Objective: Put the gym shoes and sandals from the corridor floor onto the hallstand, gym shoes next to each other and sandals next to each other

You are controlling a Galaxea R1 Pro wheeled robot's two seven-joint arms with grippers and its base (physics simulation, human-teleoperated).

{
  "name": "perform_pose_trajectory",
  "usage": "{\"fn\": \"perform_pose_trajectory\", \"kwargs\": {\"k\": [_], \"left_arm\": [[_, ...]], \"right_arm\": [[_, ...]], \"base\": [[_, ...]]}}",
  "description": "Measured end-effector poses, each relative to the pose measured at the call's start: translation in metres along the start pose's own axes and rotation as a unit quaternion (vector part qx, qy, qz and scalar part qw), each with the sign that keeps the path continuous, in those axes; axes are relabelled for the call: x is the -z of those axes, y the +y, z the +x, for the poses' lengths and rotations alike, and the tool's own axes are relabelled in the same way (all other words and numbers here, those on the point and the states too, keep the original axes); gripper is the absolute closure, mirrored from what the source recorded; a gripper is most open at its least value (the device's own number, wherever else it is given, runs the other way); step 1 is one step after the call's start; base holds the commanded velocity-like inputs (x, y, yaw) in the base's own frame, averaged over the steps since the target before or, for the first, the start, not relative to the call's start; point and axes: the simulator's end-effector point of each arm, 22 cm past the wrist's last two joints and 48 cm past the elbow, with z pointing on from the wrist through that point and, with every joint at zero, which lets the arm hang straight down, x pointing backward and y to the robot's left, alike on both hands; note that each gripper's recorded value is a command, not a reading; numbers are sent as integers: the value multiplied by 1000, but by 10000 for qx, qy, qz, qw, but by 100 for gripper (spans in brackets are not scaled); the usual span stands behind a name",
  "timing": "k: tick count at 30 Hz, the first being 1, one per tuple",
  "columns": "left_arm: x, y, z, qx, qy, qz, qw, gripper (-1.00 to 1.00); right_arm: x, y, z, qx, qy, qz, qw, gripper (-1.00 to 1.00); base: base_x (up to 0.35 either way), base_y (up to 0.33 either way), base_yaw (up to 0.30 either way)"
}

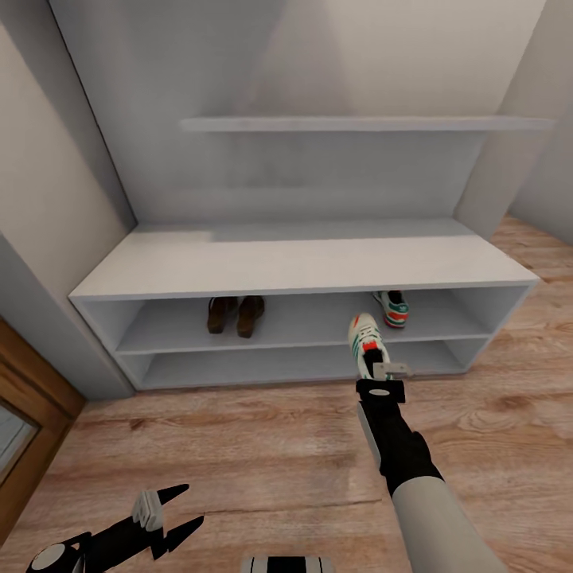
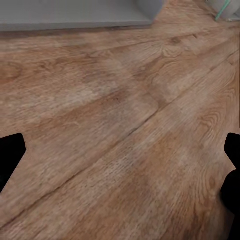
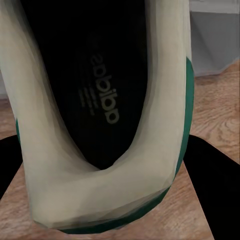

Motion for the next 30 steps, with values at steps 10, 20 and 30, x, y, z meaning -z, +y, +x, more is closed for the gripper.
{"fn": "perform_pose_trajectory", "kwargs": {"k": [10, 20, 30], "left_arm": [[0, 0, 0, 2, 4, 1, 10000, -100], [0, 0, 1, 11, 23, 4, 10000, -100], [0, -1, 2, 8, 25, 10, 10000, -100]], "right_arm": [[0, 0, 0, 0, -2, 1, 10000, 100], [0, 0, 0, -1, 1, -1, 10000, 100], [0, 0, 0, -1, -1, 1, 10000, 100]], "base": [[154, 0, 0], [244, 0, 0], [211, 0, 0]]}}
